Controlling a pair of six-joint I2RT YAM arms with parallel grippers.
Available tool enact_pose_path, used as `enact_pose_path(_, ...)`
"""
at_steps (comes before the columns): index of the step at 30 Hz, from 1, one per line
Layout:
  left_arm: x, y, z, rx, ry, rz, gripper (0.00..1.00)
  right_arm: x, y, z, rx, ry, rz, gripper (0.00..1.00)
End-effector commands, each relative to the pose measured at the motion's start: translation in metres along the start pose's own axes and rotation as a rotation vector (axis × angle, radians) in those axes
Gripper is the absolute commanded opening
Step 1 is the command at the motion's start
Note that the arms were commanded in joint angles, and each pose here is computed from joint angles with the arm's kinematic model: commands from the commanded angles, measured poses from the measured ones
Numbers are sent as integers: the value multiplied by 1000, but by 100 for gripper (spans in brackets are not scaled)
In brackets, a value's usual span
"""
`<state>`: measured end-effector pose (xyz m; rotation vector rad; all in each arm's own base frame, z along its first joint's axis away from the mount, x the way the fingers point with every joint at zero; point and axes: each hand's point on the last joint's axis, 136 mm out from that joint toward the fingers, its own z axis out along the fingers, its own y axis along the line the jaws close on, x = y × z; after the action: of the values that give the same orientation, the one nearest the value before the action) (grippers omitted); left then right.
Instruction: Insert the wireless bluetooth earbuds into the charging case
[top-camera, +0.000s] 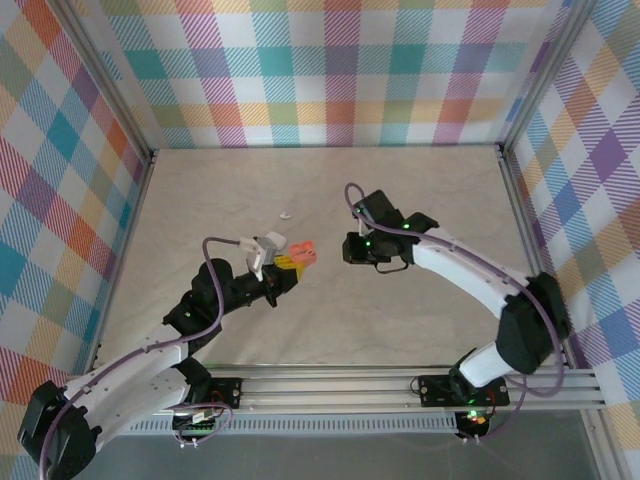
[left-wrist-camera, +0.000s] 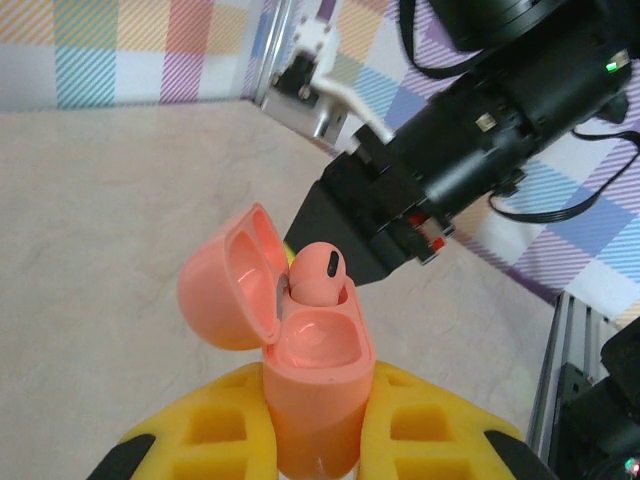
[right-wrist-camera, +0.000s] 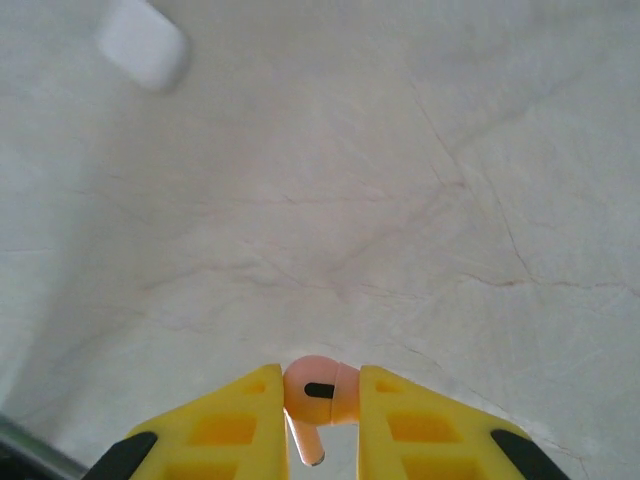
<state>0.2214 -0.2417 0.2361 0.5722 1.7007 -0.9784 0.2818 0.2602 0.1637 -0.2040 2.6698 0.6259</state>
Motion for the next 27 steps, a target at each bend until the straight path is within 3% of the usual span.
enact_pose_path(1,-39,-21,2,85,-126,51,0,-23,30,-44,-105,-106,-71,20)
enact_pose_path(14,-66,-35,6,143,-208,103,0,-54,93,-153,-366,-388,-171,17)
enact_pose_path(27,-82,-44,3,142,-199,223,0,-49,162,-193,-573,-463,-392,17)
